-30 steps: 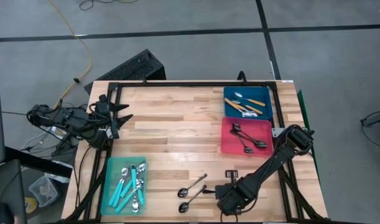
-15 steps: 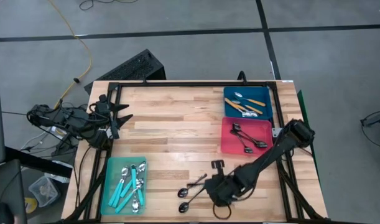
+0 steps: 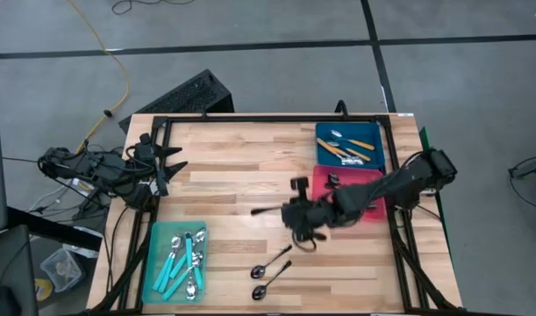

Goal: Sort silverware by color (type)
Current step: Put the black spoon into the red bin

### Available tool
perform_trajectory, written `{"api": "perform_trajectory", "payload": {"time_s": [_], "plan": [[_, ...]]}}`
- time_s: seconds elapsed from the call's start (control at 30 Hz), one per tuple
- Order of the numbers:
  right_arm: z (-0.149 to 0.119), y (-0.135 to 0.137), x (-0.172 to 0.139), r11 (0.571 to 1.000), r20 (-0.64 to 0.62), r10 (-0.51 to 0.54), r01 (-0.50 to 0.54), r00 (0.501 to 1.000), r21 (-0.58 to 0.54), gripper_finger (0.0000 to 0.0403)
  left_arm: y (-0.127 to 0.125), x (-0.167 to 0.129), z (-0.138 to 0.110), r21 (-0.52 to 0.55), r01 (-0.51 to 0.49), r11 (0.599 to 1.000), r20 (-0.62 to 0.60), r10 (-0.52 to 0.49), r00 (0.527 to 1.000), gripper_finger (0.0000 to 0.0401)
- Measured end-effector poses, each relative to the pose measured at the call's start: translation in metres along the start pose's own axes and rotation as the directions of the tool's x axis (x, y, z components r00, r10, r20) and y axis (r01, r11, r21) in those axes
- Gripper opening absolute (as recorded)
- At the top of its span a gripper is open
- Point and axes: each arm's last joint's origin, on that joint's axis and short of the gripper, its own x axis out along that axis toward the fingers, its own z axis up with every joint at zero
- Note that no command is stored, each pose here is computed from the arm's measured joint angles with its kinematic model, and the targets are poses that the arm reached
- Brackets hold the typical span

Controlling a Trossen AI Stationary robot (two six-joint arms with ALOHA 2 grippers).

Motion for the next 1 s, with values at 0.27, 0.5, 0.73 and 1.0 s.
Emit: {"api": "perform_trajectory", "payload": {"time_s": [0.27,0.5,0.73,1.0], "plan": [[-0.049,-0.062,0.014,0.991,-0.092,-0.100,0.108,0.991,0.084,0.0025,0.000,0.000,0.000,0.001,-0.001,1.000,0.000,0.001,1.000,0.0213],[-0.110,-0.109,0.020,0.950,-0.115,-0.204,0.225,0.972,0.218,0.0025,0.000,0.000,-0.001,0.006,-0.006,1.000,-0.004,0.006,1.000,0.0213],[-0.182,-0.137,0.032,0.866,-0.178,-0.267,0.317,0.947,0.386,0.0025,0.002,0.000,-0.002,0.021,-0.041,0.999,-0.007,0.041,0.999,0.0213],[-0.227,-0.146,0.042,0.794,-0.261,-0.251,0.353,0.932,0.495,0.0025,0.002,0.000,-0.002,0.021,-0.053,0.998,-0.009,0.054,0.999,0.0213]]}}
